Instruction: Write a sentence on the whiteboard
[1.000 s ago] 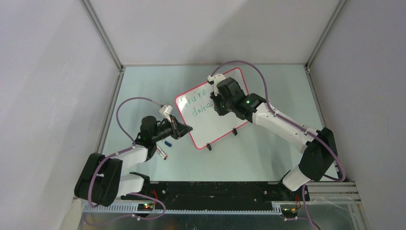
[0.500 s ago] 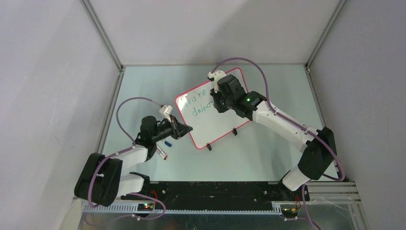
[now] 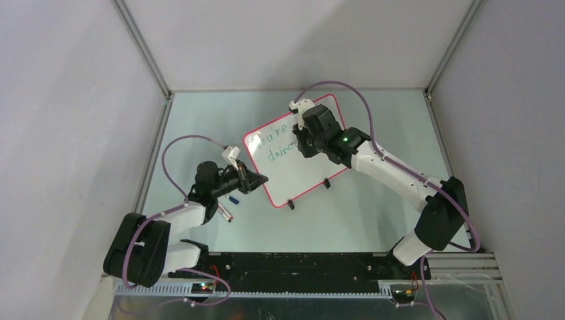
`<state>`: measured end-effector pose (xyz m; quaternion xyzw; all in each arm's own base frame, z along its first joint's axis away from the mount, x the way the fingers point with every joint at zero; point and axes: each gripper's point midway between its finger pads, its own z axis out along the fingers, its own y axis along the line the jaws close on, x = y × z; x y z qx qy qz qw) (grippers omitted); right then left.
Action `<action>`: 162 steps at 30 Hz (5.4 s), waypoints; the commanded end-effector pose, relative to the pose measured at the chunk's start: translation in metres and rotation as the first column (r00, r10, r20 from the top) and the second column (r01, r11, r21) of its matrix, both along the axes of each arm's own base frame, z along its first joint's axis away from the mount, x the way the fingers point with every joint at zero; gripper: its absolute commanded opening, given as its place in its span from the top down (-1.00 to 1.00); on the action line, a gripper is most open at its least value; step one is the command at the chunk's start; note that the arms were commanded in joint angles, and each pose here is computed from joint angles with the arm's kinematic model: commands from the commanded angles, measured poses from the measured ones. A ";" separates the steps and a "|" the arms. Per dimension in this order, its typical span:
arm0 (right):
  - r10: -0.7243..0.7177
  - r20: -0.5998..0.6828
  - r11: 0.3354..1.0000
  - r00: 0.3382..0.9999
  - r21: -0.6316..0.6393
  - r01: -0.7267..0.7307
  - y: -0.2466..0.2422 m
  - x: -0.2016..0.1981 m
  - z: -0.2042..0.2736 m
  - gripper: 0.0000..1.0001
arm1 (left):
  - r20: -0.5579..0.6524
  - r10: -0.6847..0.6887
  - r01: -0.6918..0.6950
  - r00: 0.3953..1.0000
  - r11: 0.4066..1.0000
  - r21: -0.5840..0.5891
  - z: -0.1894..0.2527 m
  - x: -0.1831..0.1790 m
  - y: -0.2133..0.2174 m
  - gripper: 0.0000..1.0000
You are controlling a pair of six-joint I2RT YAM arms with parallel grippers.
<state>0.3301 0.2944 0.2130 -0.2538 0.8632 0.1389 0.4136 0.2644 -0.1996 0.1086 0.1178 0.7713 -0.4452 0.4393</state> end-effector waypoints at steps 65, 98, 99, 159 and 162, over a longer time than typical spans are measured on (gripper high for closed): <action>-0.008 0.136 0.992 0.991 0.124 -0.009 -0.020 -0.030 0.033 1.00 | 0.019 0.043 -0.044 0.999 0.994 0.102 -0.016 0.006 0.010 0.75; -0.095 0.107 0.973 0.990 0.222 0.069 -0.040 -0.007 0.032 1.00 | -0.005 0.047 -0.047 0.999 0.992 0.115 -0.020 0.008 0.011 1.00; -0.100 0.107 0.972 0.989 0.222 0.074 -0.042 -0.006 0.032 1.00 | -0.005 0.048 -0.047 0.999 0.992 0.115 -0.020 0.008 0.011 1.00; -0.071 0.026 0.989 0.997 0.130 0.067 -0.047 0.026 0.023 1.00 | 0.024 0.133 -0.135 0.991 0.979 0.150 -0.019 0.018 0.023 0.98; -0.074 0.028 0.989 0.997 0.129 0.070 -0.047 0.026 0.022 1.00 | 0.024 0.133 -0.135 0.991 0.979 0.151 -0.019 0.018 0.023 0.98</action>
